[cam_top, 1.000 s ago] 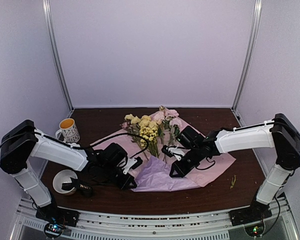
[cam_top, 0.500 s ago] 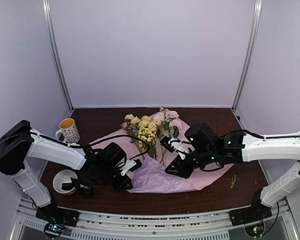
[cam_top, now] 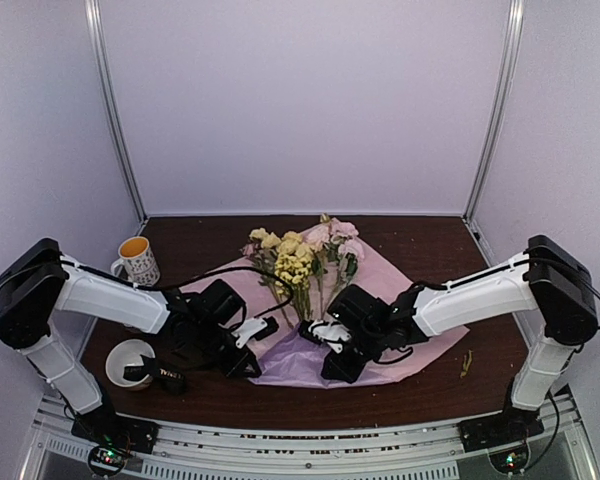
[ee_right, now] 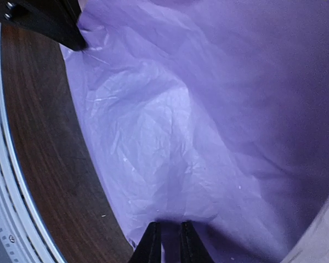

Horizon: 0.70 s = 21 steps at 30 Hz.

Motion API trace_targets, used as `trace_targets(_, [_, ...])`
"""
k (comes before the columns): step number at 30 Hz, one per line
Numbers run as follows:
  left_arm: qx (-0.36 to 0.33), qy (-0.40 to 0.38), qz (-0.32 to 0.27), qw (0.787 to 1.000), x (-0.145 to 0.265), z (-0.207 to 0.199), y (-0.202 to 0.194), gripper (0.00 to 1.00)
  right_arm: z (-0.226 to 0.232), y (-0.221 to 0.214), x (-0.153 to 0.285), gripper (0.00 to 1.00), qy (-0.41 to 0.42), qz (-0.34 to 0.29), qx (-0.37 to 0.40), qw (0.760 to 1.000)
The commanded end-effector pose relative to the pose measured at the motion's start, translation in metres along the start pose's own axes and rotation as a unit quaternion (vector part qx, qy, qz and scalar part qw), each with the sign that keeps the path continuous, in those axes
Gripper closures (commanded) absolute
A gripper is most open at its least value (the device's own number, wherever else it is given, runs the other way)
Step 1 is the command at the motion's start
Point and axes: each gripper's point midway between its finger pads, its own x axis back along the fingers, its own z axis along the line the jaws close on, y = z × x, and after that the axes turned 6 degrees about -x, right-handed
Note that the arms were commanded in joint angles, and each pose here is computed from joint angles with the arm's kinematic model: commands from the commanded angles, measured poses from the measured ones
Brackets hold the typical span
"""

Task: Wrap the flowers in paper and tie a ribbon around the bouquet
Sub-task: Adjust the 1/4-folded wrapping paper at the center of the board.

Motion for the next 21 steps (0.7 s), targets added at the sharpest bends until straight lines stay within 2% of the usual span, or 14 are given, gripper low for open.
trace_targets(1, [0.027, -0.019, 0.024, 0.999, -0.004, 0.006, -0.021, 0.95, -0.017, -0.018, -0.019, 0.88, -0.025, 0.019, -0.004, 0.999])
trace_targets(8, [0.045, -0.024, -0.04, 0.998, 0.013, 0.0, -0.002, 0.86, -0.021, -0.029, -0.009, 0.9, -0.046, 0.024, -0.026, 0.998])
trace_targets(11, [0.06, -0.028, -0.03, 0.997, 0.004, 0.001, -0.006, 0.89, 0.002, -0.005, 0.011, 0.9, -0.033, -0.001, -0.006, 0.999])
trace_targets(13, [0.069, -0.039, -0.019, 0.997, -0.003, 0.0, -0.01, 0.92, 0.036, 0.018, 0.023, 0.9, 0.023, -0.035, -0.01, 0.999])
trace_targets(16, [0.069, -0.048, -0.015, 0.996, -0.007, -0.001, -0.011, 0.92, 0.082, 0.044, 0.033, 0.9, 0.128, -0.08, -0.065, 0.986])
trace_targets(21, [0.068, -0.023, -0.002, 0.997, -0.006, 0.007, -0.014, 0.92, 0.078, 0.046, 0.009, 0.91, 0.128, -0.077, -0.163, 0.975])
